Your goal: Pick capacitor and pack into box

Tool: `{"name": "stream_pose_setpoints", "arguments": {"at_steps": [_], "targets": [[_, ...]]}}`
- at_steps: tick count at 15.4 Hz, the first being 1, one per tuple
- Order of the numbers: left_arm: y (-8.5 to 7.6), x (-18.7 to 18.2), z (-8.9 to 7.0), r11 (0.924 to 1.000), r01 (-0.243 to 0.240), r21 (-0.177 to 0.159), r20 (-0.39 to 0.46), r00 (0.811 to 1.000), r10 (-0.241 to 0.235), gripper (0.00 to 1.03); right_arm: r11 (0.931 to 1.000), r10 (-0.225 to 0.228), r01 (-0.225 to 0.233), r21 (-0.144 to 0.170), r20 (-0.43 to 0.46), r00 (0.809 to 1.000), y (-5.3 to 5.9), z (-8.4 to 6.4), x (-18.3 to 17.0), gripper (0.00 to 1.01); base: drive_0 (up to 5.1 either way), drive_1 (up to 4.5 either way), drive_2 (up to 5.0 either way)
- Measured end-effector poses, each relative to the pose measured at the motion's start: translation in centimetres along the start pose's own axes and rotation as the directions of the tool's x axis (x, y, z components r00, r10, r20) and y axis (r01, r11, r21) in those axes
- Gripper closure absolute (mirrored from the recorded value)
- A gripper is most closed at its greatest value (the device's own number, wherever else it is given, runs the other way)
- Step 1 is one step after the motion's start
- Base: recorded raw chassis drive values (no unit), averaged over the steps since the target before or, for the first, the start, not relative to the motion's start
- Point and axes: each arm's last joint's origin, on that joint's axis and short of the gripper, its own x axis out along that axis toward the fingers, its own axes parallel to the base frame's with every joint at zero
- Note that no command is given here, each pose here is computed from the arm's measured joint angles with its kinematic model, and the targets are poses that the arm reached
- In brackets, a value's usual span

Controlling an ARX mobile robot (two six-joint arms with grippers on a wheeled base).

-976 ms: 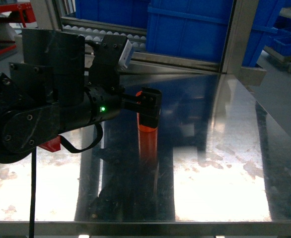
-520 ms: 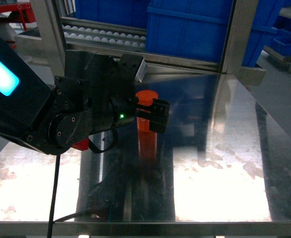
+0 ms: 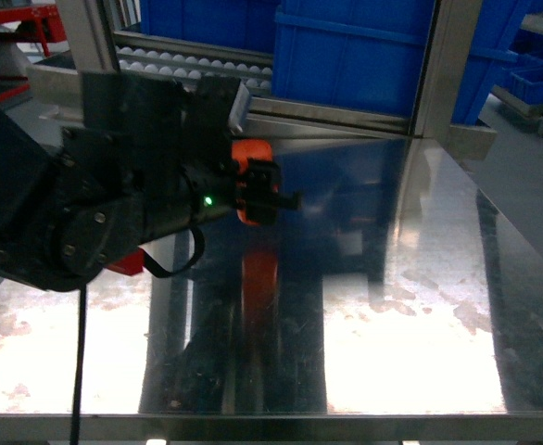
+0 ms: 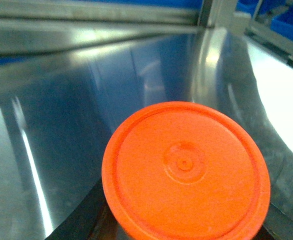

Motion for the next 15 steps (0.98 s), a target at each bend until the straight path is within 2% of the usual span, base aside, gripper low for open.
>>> {"name": "stream_pose_setpoints", "arguments": {"at_steps": [1,2,3,4,6,8,9,10,11,12,13,15], "targets": [[0.5,-2.3,2.1,0.9992,-0.040,0.003,0.082,0.996,0.040,0.57,1.0000,0.000,0.000,0.000,0.000,1.000,0.0,0.0,0.0,0.03,0.0,0.00,0.0],[1.1,-4.7,3.8,0.9961,-0.088,0.011,0.158,0.984,0.085,0.57,1.0000,-0.001,0.001,0.000,0.000,1.000,0.0,0.0,0.0,0.03,0.0,0.00,0.0],[1.5,-7.9,5.1,0.9911,-0.133,0.009,0.219,0.967,0.128,0.57,1.0000,0.000,0.000,0.000,0.000,1.000,0.0,0.0,0.0,0.03,0.0,0.00,0.0],[1.9,-10.7,5.3,0.9840,-0.178,-0.001,0.233,0.957,0.173,0.57,1.0000,0.000,0.000,0.000,0.000,1.000,0.0,0.0,0.0,0.03,0.0,0.00,0.0],[1.8,-16.2,4.0,0.9639,-0.265,-0.022,0.208,0.942,0.264,0.58,1.0000,0.000,0.000,0.000,0.000,1.000,0.0,0.0,0.0,0.03,0.0,0.00,0.0],[1.0,-21.1,3.0,0.9388,-0.342,-0.044,0.182,0.921,0.344,0.58,1.0000,0.000,0.000,0.000,0.000,1.000,0.0,0.0,0.0,0.03,0.0,0.00,0.0],[0.6,-22.8,2.7,0.9249,-0.377,-0.048,0.197,0.904,0.379,0.58,1.0000,0.000,0.000,0.000,0.000,1.000,0.0,0.0,0.0,0.03,0.0,0.00,0.0],[0.2,-24.6,2.3,0.9052,-0.422,-0.050,0.189,0.886,0.423,0.58,1.0000,0.000,0.000,0.000,0.000,1.000,0.0,0.0,0.0,0.03,0.0,0.00,0.0],[-0.4,-26.1,1.7,0.8876,-0.459,-0.035,0.170,0.873,0.458,0.58,1.0000,0.000,0.000,0.000,0.000,1.000,0.0,0.0,0.0,0.03,0.0,0.00,0.0],[-0.8,-27.4,1.5,0.8770,-0.479,-0.037,0.177,0.861,0.478,0.58,1.0000,-0.001,0.001,0.000,0.000,1.000,0.0,0.0,0.0,0.03,0.0,0.00,0.0],[-0.9,-27.9,2.1,0.8773,-0.477,-0.053,0.223,0.851,0.476,0.58,1.0000,0.000,0.000,0.000,0.000,1.000,0.0,0.0,0.0,0.03,0.0,0.00,0.0],[-0.8,-27.7,2.0,0.8730,-0.485,-0.046,0.203,0.851,0.484,0.58,1.0000,0.000,0.000,0.000,0.000,1.000,0.0,0.0,0.0,0.03,0.0,0.00,0.0]]}}
